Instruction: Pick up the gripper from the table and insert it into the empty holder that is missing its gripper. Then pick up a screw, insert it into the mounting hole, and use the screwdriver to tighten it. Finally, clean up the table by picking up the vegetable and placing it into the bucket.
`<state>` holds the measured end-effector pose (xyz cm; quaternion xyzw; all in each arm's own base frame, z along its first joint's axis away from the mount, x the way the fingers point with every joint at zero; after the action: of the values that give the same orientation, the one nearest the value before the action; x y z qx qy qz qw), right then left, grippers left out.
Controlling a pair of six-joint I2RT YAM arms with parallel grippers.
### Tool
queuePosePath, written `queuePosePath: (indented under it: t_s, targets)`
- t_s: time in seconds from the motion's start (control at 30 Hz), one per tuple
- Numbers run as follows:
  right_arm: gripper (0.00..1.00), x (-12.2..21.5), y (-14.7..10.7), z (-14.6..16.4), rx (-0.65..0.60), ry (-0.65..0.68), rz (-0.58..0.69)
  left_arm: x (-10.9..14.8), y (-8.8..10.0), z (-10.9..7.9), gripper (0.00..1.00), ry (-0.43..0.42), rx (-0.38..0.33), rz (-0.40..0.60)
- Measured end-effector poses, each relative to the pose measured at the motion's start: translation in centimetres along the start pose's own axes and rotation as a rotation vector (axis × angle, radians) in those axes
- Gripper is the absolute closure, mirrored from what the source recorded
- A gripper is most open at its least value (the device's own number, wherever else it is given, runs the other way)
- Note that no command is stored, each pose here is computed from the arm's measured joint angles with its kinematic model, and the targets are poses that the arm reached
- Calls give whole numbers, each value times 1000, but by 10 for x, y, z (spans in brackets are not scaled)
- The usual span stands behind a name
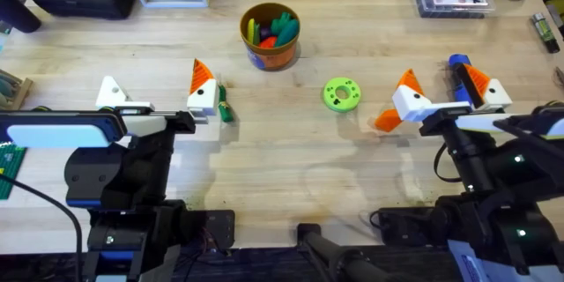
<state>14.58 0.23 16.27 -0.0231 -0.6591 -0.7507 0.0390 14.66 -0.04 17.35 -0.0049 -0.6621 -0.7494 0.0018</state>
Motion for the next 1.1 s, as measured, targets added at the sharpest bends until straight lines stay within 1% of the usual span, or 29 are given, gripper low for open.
queuePosePath:
  t_s: [0.3, 0.5, 0.57, 0.6, 0.67, 0.73, 0.77, 0.8, 0.87, 0.93, 0.97, 1.03, 1.1]
  targets:
    - [9, 0, -1, 0, -1, -1, 7, 0, 0, 0, 15, -1, 0, 1]
    - [9, 0, -1, 0, -49, -3, 13, 1, 3, -1, 15, -19, 18, 2]
    - [9, 3, 2, 0, -75, -9, 52, 5, 15, 0, 15, -25, 27, 10]
    - [10, 7, 4, 1, -84, -13, 91, 8, 25, 1, 15, -24, 30, 6]
    - [9, 13, 11, 2, -95, -24, 153, 16, 49, 4, 15, -24, 37, 2]
    - [7, 22, 28, 4, -96, -32, 202, 26, 76, 8, 15, -25, 41, 18]
    - [8, 38, 60, 9, -99, -44, 284, 38, 109, 12, 15, -37, 45, 126]
    - [8, 43, 72, 11, -100, -49, 317, 40, 118, 13, 15, -42, 47, 179]
    - [8, 51, 91, 13, -102, -61, 385, 41, 129, 14, 15, -54, 59, 304]
    - [8, 54, 106, 16, -103, -72, 444, 37, 134, 14, 15, -66, 75, 422]
    - [7, 54, 113, 16, -103, -76, 471, 33, 133, 14, 15, -75, 85, 481]
    - [8, 51, 120, 17, -104, -81, 500, 21, 127, 11, 15, -104, 104, 575]
    - [8, 46, 121, 17, -105, -86, 526, 8, 117, 7, 15, -145, 125, 667]
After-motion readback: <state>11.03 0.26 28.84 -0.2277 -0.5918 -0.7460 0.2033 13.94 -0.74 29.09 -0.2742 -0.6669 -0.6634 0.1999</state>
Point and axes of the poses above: each hand's point on the last joint's axis, 136 mm out from that joint toward the fingers, its own x axis back along the fingers, its own z axis along the line the jaws close on, y = z × x, the point moved 10 cm from there along x, back along the fingers, and after that the axes turned 7 degrees about -x, right-handed, at the moved point
